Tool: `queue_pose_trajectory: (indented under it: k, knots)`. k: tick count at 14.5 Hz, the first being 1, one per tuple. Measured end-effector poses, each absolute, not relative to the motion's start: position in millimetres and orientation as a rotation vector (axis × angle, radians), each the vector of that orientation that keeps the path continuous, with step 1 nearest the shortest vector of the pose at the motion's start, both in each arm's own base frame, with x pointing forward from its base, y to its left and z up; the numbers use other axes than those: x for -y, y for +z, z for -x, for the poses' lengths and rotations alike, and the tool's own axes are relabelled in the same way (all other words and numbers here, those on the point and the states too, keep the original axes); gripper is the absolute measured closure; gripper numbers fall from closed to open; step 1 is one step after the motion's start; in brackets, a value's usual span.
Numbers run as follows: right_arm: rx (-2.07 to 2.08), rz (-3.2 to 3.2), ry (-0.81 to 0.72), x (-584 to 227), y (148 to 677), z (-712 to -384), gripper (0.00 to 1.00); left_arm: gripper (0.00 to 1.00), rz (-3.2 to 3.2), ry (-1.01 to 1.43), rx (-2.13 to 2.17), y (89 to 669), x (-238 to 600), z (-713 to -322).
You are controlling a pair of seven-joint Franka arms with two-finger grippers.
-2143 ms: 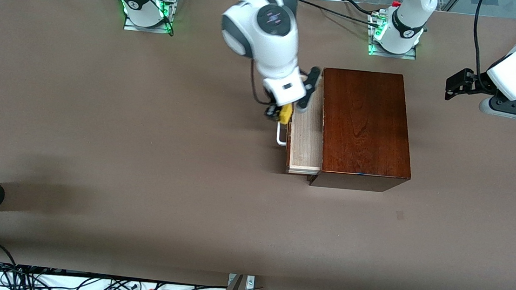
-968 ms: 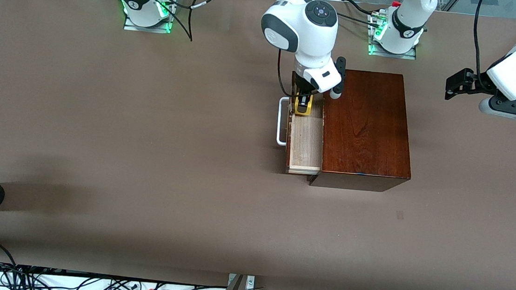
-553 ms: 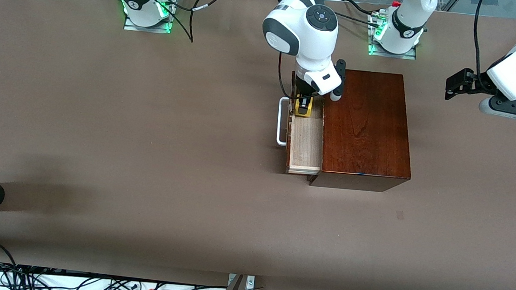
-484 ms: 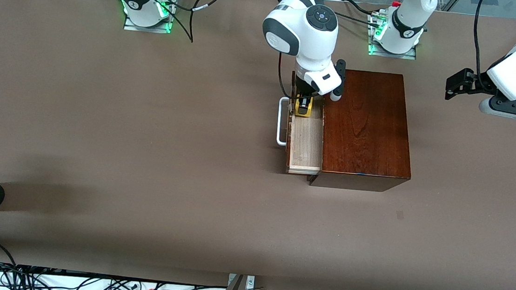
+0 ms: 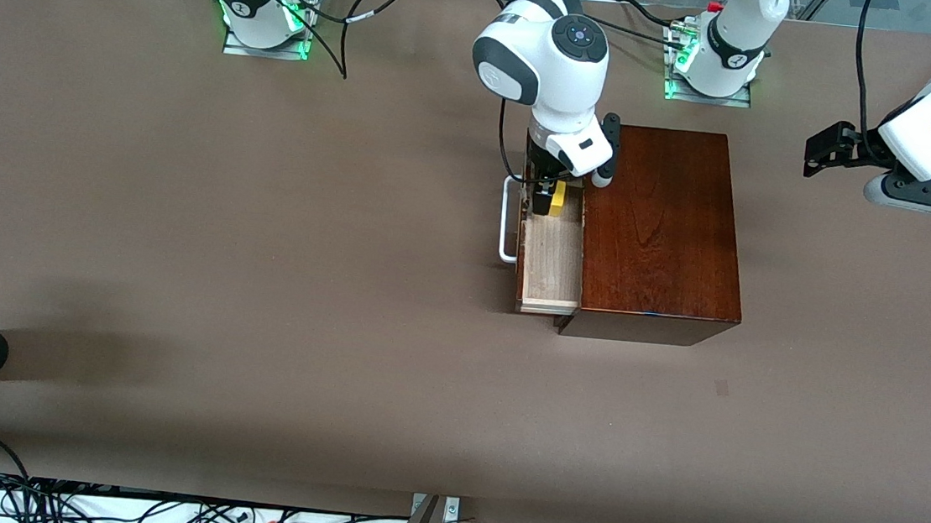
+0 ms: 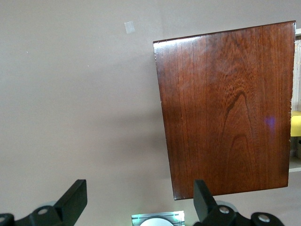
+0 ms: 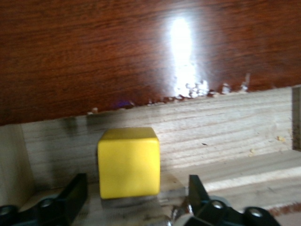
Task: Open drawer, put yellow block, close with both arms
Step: 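Lower the cube into the drawer and open the right gripper, then withdraw the right gripper while the left gripper reaches the drawer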
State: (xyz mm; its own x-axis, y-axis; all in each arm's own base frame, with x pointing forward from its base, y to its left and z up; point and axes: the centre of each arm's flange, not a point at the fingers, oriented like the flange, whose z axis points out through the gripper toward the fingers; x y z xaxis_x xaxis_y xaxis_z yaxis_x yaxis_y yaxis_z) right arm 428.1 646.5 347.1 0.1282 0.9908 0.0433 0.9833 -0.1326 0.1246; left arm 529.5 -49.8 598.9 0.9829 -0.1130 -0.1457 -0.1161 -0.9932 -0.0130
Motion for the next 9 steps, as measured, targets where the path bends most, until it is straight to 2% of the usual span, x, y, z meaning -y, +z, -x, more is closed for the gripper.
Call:
queue_pose_trajectory:
  k: [4, 7, 9]
  knots:
    - [-1.95, -2.359, 0.225, -624, 441, -448, 0.0, 0.0, 3.105, 0.212, -0.206, 603, 59, -529]
    - [-1.805, -2.453, 0.227, -557, 509, -495, 0.0, 0.0, 3.103, 0.208, -0.223, 605, 65, -528]
    - [-1.69, -2.523, 0.182, -505, 524, -534, 0.0, 0.0, 3.103, 0.21, -0.223, 605, 65, -529]
